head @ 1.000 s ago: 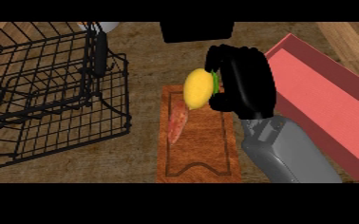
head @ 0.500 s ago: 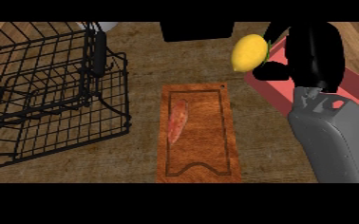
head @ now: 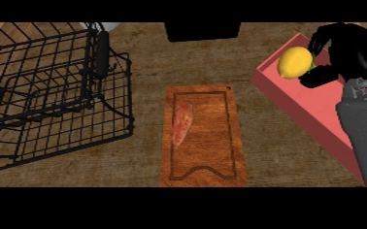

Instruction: Pick the lemon from the cutting board and place it in the cardboard box

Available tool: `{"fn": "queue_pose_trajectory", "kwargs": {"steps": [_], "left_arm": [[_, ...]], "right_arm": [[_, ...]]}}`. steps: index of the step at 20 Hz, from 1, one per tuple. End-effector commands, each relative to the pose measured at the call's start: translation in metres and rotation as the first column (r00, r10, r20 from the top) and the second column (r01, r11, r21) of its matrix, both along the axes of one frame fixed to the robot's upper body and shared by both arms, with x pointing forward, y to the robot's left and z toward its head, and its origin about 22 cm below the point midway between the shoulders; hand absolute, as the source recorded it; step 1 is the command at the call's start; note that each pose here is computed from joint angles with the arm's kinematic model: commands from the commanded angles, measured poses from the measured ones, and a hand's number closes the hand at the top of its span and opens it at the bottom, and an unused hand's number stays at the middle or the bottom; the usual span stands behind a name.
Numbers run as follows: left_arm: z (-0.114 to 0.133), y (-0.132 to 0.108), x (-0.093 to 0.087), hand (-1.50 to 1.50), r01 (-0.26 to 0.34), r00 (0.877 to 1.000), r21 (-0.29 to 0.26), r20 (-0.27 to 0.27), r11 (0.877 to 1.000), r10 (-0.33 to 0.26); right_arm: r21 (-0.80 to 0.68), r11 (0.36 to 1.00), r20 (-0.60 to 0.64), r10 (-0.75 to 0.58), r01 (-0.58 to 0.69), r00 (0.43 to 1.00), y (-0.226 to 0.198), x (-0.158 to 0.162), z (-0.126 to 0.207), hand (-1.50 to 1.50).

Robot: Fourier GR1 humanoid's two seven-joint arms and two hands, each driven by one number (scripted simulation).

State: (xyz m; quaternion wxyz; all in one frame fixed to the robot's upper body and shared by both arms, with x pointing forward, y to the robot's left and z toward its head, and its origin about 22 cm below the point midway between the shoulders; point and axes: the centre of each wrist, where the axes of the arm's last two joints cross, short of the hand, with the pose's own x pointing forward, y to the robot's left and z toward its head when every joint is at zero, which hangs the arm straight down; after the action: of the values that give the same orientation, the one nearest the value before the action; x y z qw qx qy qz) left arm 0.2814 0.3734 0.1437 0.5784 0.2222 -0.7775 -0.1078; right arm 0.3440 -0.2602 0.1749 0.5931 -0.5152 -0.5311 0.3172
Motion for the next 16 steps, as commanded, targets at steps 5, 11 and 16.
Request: {"fn": "queue_pose_trajectory", "kwargs": {"steps": [5, 11, 16], "left_arm": [[-0.039, -0.059, 0.006, 0.0, 0.298, 0.947, -0.062, -0.108, 0.953, -0.303], [-0.034, -0.065, 0.013, 0.0, 0.298, 0.948, -0.058, -0.101, 0.953, -0.303], [-0.043, -0.069, 0.011, 0.0, 0.322, 0.938, -0.069, -0.114, 0.944, -0.329]], "right_arm": [[0.015, 1.0, -0.294, 0.027, -0.023, 0.955, -0.065, 0.004, -0.02, 1.5], [0.093, 0.99, -0.424, 0.138, -0.109, 0.895, -0.096, 0.006, -0.021, -1.5], [0.223, 0.948, -0.239, 0.278, -0.226, 0.93, -0.104, 0.008, -0.002, -1.5]]}}
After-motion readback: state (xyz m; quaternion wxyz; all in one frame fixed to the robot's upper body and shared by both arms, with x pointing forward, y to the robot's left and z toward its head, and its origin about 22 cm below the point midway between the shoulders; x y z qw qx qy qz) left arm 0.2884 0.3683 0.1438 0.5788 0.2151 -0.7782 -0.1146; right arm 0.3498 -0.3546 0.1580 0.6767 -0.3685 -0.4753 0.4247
